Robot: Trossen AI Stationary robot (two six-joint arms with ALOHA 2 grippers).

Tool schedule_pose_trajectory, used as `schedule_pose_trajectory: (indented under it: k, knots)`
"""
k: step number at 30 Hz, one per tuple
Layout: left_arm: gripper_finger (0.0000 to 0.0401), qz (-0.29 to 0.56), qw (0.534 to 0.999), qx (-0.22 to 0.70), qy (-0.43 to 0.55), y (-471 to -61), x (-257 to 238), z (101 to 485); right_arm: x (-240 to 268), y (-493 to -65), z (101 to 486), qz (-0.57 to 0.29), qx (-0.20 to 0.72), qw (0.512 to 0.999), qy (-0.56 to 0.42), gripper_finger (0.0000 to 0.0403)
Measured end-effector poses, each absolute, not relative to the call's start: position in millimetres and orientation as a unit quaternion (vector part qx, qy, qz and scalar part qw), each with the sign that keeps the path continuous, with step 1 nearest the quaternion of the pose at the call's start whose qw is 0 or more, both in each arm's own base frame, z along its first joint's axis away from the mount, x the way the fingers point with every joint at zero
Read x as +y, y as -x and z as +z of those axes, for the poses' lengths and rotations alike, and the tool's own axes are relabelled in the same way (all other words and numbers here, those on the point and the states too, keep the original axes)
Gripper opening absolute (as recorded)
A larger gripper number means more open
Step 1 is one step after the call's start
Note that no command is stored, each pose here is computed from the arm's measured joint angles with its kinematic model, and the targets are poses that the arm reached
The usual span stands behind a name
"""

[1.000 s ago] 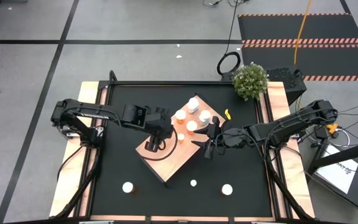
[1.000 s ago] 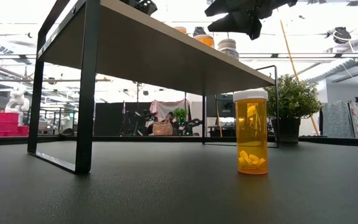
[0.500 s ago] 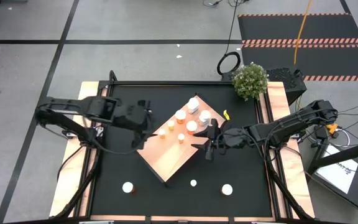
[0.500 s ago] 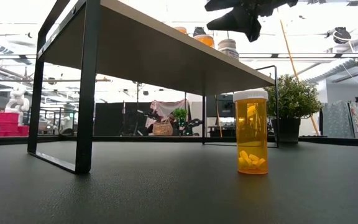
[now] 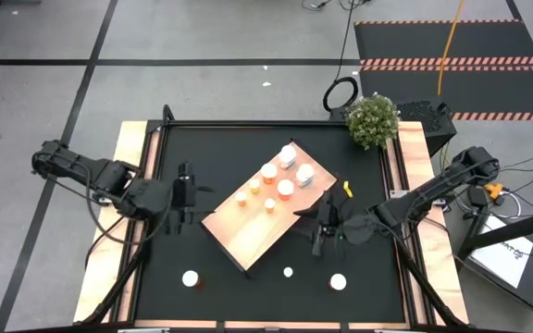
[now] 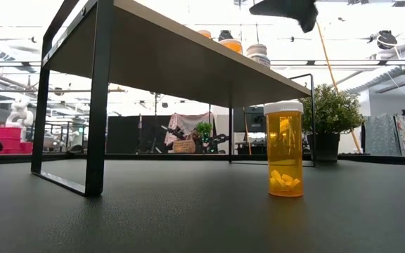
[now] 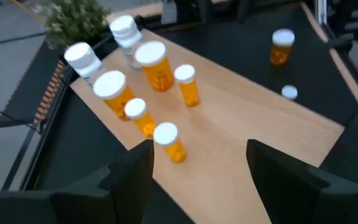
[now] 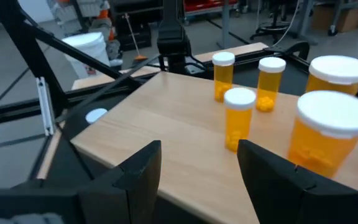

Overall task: Pick and place medicine bottles onto shelf by color
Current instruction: Put the small orange pill bottle on the shelf

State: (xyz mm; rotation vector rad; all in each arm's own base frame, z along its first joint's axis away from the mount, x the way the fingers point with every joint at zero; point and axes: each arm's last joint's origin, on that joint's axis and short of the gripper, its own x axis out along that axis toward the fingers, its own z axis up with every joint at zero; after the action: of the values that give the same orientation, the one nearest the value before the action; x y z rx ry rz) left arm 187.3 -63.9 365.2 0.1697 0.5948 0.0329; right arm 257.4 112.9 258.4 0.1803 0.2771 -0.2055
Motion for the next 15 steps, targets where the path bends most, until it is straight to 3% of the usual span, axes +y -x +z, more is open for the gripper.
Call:
schedule_pose_trajectory:
  k: [15]
  knots:
    - [0.0257,0.007,0.964,0.254,-0.072,-165.5,-127.7,329.7,174.0,-249.5,223.9,-0.092,0.165,0.974,-0.124,0.0208]
